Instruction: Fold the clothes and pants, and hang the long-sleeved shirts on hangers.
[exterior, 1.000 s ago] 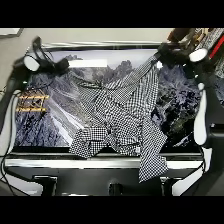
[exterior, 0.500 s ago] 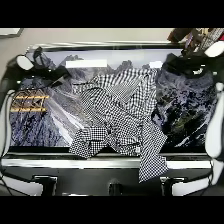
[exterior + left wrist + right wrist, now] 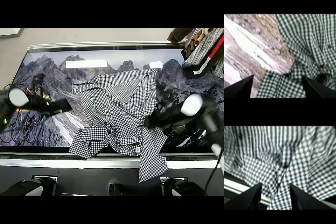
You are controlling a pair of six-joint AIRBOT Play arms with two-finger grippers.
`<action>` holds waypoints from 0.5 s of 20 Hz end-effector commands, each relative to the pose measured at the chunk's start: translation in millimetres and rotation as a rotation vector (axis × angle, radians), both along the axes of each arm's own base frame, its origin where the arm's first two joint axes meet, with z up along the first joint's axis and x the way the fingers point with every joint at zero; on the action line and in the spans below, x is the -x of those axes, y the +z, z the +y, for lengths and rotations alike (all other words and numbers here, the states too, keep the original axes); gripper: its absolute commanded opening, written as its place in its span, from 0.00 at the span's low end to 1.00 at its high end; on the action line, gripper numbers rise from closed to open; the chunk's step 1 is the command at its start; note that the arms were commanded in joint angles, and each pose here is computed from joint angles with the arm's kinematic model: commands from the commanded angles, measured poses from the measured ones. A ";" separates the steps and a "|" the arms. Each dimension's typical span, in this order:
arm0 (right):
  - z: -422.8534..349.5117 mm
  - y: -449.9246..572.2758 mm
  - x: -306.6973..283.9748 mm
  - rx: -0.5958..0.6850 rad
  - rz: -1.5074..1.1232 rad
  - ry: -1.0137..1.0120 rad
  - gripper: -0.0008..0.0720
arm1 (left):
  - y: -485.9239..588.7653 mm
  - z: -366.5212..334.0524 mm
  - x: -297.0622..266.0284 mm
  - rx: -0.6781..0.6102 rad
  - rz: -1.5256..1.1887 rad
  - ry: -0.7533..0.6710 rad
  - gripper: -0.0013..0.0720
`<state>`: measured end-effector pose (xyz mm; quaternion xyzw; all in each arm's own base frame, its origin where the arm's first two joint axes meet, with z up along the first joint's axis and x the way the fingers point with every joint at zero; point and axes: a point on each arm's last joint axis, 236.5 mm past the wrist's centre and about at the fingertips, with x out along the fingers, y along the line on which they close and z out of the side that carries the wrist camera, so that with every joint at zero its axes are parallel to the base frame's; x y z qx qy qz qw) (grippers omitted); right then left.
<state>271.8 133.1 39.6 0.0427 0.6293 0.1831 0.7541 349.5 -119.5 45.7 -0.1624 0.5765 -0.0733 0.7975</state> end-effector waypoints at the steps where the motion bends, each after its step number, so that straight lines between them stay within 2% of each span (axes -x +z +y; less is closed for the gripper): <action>1: 16.7 -57.9 56.9 0.088 0.040 0.079 0.61 | -19.0 -19.0 48.1 -0.005 0.026 -0.067 0.99; 7: 40.4 -88.0 61.3 0.059 -0.014 0.075 0.60 | -21.7 -45.8 67.3 -0.006 0.034 -0.157 0.99; 10: 30.0 -101.9 55.6 0.121 -0.017 0.090 0.60 | -21.8 -51.6 70.7 -0.006 0.034 -0.178 0.99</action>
